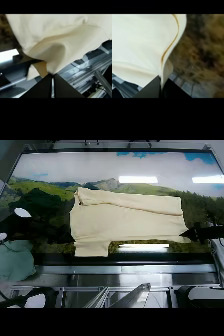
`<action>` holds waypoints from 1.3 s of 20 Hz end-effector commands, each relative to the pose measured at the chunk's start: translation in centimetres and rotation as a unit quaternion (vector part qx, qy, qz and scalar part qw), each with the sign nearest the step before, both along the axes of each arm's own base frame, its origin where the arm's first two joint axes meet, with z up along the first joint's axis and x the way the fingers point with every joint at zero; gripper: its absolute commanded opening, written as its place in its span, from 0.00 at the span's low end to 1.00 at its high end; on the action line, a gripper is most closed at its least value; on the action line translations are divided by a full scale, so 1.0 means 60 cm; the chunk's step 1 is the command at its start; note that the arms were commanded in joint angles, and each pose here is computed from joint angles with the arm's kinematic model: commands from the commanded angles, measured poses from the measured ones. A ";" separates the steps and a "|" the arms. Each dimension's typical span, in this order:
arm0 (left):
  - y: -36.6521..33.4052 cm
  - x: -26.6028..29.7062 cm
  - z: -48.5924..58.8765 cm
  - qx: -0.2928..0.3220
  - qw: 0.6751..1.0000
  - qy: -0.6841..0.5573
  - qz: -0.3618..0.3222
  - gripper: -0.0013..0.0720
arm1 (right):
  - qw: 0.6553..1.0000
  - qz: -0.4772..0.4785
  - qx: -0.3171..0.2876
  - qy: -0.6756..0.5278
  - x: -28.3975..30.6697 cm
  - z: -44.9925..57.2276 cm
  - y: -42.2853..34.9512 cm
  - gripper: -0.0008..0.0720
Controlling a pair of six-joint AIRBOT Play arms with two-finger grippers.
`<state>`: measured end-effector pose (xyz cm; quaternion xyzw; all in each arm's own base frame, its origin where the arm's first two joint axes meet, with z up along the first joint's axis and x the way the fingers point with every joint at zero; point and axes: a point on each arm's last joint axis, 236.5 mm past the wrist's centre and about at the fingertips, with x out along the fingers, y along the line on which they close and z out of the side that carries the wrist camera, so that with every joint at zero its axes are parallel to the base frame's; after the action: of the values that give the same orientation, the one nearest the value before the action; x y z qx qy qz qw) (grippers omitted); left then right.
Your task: Fold the shirts.
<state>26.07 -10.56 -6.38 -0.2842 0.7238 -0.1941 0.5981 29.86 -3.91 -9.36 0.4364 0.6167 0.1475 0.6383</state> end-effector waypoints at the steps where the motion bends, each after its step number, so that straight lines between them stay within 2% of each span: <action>1: 0.014 0.028 0.065 0.002 0.998 -0.066 0.010 0.05 | 0.997 -0.028 0.049 -0.053 0.043 0.043 0.020 0.03; 4: 0.016 0.143 0.169 0.007 0.981 -0.194 0.026 0.05 | 0.985 -0.068 0.092 -0.125 0.111 0.092 0.041 0.04; 8: 0.006 0.285 0.248 0.014 0.959 -0.282 0.000 0.05 | 0.984 -0.078 0.038 -0.159 0.175 0.087 0.044 0.03; 11: -0.017 0.376 0.224 0.016 0.955 -0.294 -0.029 0.05 | 0.978 -0.091 -0.021 -0.186 0.227 0.082 0.033 0.04; 16: -0.036 0.477 0.104 0.003 0.962 -0.267 -0.058 0.05 | 0.972 -0.106 -0.062 -0.198 0.286 0.054 0.020 0.04; 20: -0.044 0.519 0.019 -0.016 0.966 -0.256 -0.017 0.05 | 0.967 -0.112 -0.083 -0.213 0.325 0.021 0.016 0.04; 22: -0.045 0.530 0.006 -0.037 0.965 -0.258 0.016 0.05 | 0.966 -0.103 -0.091 -0.219 0.332 0.012 0.016 0.08; 23: -0.050 0.533 0.015 -0.053 0.962 -0.266 0.018 0.30 | 0.964 -0.100 -0.098 -0.225 0.334 0.014 0.010 0.29; 24: -0.049 0.537 0.032 -0.069 0.960 -0.272 0.025 0.66 | 0.962 -0.088 -0.115 -0.233 0.336 0.020 -0.005 0.48; 25: -0.044 0.542 0.056 -0.083 0.956 -0.279 0.029 1.00 | 0.959 -0.066 -0.135 -0.240 0.333 0.026 -0.023 0.54; 26: -0.042 0.543 0.079 -0.098 0.953 -0.285 0.028 1.00 | 0.959 -0.050 -0.149 -0.234 0.327 0.032 -0.042 0.54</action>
<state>57.82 -13.01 -3.94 -0.2611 0.5217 -0.2954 0.7565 49.66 -4.26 -7.61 0.3723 0.4259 0.1202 0.8158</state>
